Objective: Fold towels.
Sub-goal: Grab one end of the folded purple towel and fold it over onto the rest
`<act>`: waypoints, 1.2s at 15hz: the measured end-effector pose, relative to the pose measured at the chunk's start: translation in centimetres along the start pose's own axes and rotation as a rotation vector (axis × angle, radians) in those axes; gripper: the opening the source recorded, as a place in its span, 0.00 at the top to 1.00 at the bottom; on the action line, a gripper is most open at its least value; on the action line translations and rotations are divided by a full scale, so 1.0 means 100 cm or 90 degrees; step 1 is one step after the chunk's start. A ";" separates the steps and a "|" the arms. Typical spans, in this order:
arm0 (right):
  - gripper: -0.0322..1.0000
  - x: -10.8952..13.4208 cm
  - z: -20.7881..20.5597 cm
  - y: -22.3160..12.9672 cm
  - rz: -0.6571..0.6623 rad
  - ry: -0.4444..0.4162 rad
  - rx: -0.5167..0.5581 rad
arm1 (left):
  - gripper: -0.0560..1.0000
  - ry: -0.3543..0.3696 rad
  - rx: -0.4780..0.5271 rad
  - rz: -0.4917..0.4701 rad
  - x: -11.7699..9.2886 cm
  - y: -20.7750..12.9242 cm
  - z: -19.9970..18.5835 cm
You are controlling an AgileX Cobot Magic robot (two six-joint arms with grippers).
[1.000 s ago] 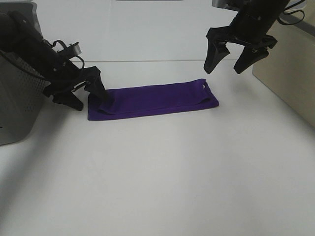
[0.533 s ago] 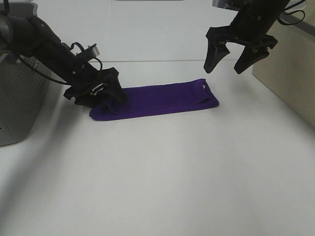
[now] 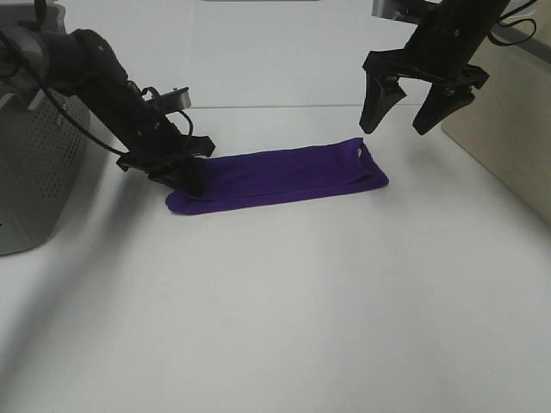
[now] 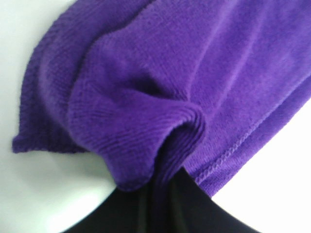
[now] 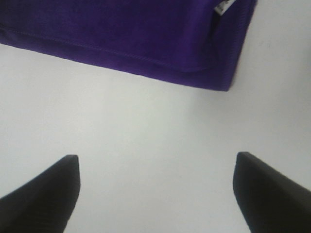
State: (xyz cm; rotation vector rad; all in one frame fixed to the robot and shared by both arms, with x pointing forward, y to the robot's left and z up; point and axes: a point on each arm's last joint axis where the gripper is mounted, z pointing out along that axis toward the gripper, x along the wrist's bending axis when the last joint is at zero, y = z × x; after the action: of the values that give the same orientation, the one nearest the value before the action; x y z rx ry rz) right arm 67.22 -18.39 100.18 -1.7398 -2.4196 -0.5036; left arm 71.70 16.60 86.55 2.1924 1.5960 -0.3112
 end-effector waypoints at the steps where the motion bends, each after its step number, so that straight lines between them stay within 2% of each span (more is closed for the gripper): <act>1: 0.16 0.000 0.000 0.000 0.000 0.000 0.000 | 0.92 0.038 0.033 0.022 0.003 0.002 -0.007; 3: 0.16 0.000 0.000 0.000 0.000 0.000 0.000 | 0.92 0.120 0.046 0.052 0.007 0.014 -0.029; 5: 0.16 0.000 -0.001 0.000 -0.001 0.000 -0.002 | 0.92 0.138 -0.006 0.075 -0.002 0.033 -0.058; 7: 0.16 0.003 -0.008 0.000 -0.004 -0.001 -0.011 | 0.92 0.101 -0.073 0.084 -0.020 0.048 -0.078; 8: 0.16 0.010 -0.030 -0.002 -0.013 -0.004 -0.041 | 0.92 0.056 -0.089 0.102 -0.044 0.052 -0.076; 12: 0.16 0.025 -0.074 -0.009 -0.033 -0.008 -0.102 | 0.92 0.027 -0.041 0.157 -0.092 0.046 -0.033; 15: 0.16 0.029 -0.084 -0.011 -0.037 -0.007 -0.118 | 0.92 0.015 0.000 0.180 -0.112 0.037 0.004; 18: 0.16 0.030 -0.085 -0.011 -0.037 -0.007 -0.118 | 0.92 0.004 -0.016 0.193 -0.131 0.036 0.013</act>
State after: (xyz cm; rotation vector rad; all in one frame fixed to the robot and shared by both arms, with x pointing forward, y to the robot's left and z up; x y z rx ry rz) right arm 64.35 -18.89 108.76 -1.7479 -2.5084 -0.7501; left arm 71.00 3.90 91.45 2.3733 1.2384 -0.1927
